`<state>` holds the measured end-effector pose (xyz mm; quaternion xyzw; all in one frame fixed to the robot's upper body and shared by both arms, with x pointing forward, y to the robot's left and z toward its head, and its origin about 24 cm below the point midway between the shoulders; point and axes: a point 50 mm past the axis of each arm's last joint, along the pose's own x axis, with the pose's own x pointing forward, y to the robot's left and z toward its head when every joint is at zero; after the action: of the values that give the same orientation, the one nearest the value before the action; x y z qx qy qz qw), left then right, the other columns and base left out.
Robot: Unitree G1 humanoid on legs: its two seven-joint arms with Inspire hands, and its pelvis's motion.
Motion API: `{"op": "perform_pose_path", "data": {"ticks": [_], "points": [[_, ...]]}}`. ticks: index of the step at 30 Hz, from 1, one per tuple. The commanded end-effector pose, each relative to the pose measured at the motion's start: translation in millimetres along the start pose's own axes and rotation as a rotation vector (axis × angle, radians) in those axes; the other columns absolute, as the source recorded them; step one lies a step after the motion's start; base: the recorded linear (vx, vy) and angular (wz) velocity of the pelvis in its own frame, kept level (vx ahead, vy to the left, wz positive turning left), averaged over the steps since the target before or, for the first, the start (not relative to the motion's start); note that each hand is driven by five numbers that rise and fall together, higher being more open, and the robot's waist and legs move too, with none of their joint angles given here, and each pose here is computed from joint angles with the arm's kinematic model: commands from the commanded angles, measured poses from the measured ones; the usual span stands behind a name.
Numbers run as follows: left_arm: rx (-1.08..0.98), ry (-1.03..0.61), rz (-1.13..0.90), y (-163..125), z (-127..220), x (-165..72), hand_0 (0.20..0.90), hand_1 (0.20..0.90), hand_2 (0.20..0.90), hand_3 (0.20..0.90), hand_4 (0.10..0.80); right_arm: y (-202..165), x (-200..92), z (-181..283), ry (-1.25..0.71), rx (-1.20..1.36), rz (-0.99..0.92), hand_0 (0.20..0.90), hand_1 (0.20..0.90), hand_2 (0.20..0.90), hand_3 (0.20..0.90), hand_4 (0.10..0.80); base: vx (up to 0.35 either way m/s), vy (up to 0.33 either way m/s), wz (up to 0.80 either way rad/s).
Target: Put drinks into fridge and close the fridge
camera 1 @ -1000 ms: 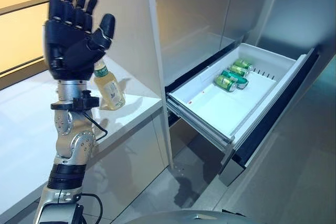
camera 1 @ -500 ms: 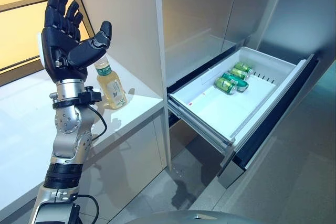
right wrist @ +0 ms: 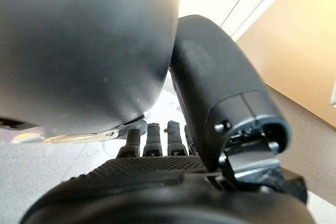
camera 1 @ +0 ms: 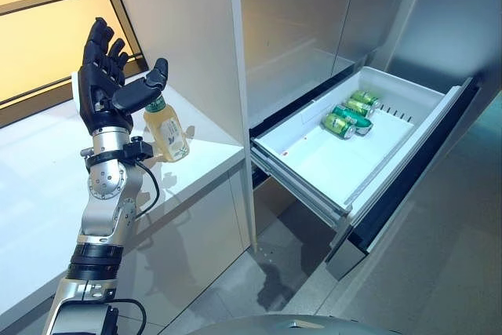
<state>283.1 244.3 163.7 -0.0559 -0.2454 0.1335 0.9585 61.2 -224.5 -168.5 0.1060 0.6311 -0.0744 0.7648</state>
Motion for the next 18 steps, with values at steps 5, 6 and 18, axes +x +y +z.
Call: {"op": "perform_pose_path", "data": {"ticks": [5, 6, 18], "points": [[0.085, -0.089, -0.119, -11.4, 19.1, 20.4, 0.9, 0.9, 0.9, 0.9, 0.8, 2.2, 0.4, 14.1, -0.01, -0.019, 0.009, 0.9, 0.9, 0.9, 0.9, 0.8, 0.0, 0.0, 0.0], [0.095, -0.08, -0.122, -11.7, 17.2, 20.1, 0.9, 0.9, 0.9, 0.9, 0.8, 2.1, 0.4, 13.9, -0.01, -0.02, 0.009, 0.9, 0.9, 0.9, 0.9, 0.8, 0.0, 0.0, 0.0], [0.258, 0.053, -0.082, -2.5, -17.7, 14.5, 0.9, 0.9, 0.9, 0.9, 0.8, 1.5, 0.0, 15.5, -0.011, -0.021, 0.01, 0.9, 0.9, 0.9, 0.9, 0.8, 0.0, 0.0, 0.0]]}}
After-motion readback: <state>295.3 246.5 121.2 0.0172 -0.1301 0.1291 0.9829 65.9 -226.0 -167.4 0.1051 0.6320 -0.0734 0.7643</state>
